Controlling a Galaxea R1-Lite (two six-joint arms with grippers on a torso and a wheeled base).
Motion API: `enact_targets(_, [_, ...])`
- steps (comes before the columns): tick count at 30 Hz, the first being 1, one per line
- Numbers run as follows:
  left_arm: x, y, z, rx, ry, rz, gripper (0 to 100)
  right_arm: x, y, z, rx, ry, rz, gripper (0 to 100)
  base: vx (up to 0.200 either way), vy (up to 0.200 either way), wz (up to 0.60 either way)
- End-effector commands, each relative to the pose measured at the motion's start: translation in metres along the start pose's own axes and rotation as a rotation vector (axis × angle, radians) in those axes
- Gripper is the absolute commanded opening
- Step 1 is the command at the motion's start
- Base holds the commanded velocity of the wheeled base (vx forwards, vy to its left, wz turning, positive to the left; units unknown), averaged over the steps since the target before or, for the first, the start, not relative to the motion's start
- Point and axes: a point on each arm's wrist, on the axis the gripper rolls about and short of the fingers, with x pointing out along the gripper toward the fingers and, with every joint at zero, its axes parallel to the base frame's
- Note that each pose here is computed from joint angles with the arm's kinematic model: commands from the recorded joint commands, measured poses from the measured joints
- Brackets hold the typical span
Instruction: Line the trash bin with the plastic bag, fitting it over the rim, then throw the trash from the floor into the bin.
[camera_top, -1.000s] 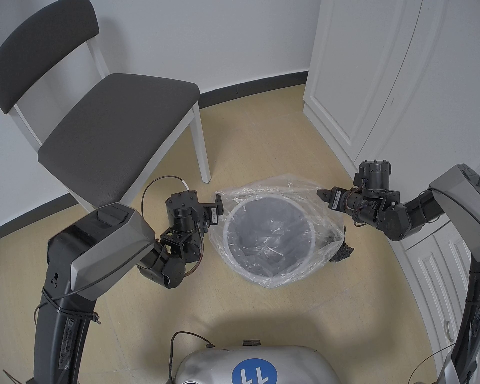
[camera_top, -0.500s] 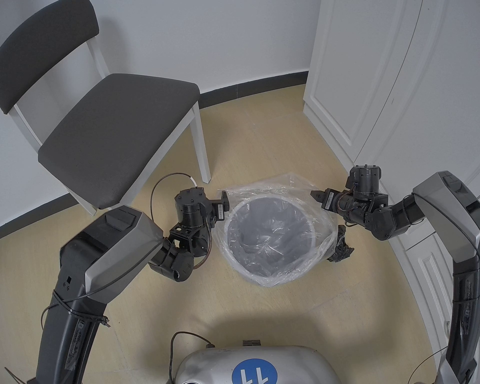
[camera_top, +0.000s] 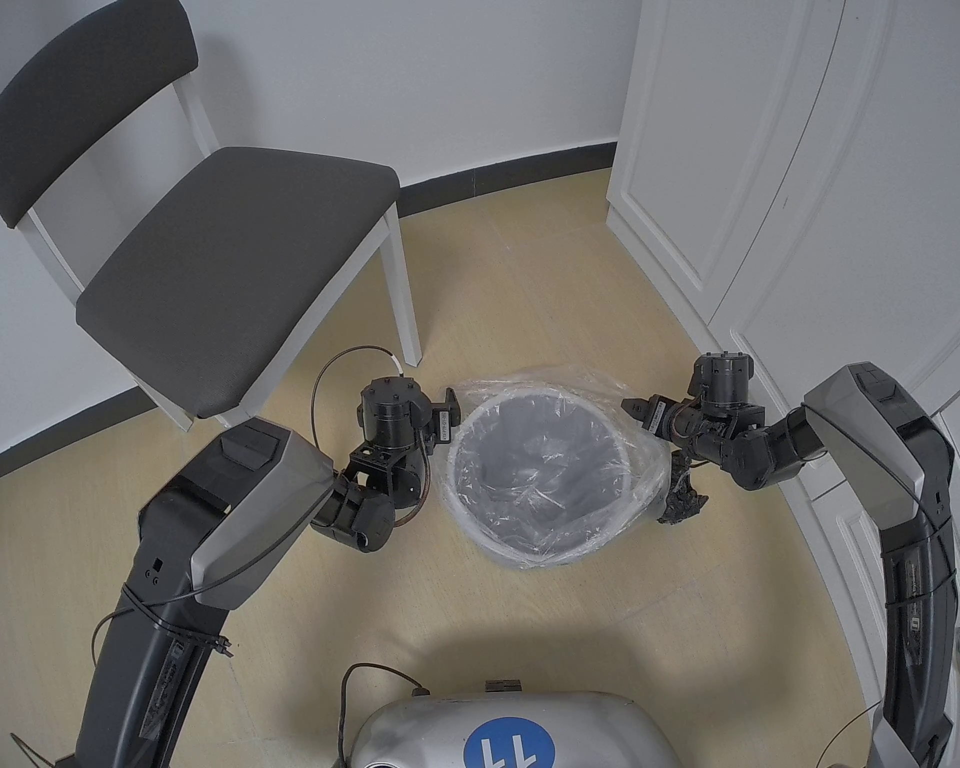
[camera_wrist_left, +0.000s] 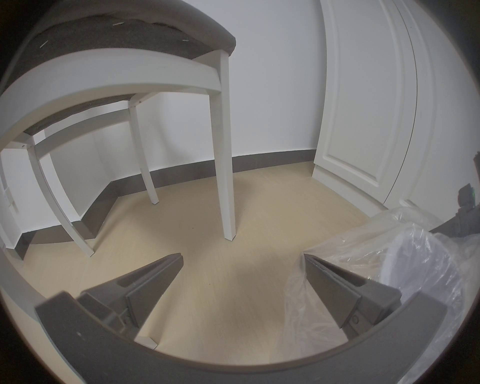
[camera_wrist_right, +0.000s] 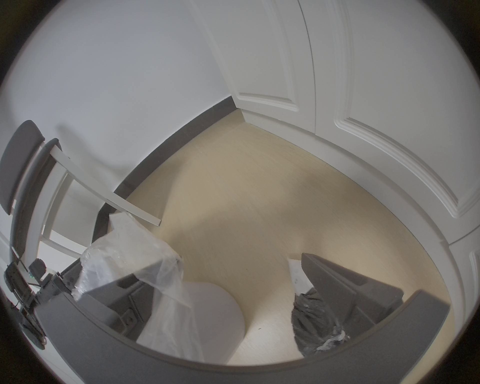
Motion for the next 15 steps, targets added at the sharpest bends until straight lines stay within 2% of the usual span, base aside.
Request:
enact_targets(1, [0.001, 0.004, -0.003, 0.004, 0.010, 0.008, 100, 0.005, -0.008, -0.011, 0.000, 0.029, -0.015, 100, 0.000, 0.000, 0.00])
enact_targets(8, [-0.001, 0.016, -0.007, 0.012, 0.035, 0.029, 100, 0.006, -0.013, -0.022, 0.000, 0.060, -0.017, 100, 0.000, 0.000, 0.00])
enact_targets(15, [-0.021, 0.021, 0.010, -0.024, 0.032, 0.023, 100, -0.015, -0.002, -0.006, -0.001, 0.014, -0.001, 100, 0.000, 0.000, 0.00])
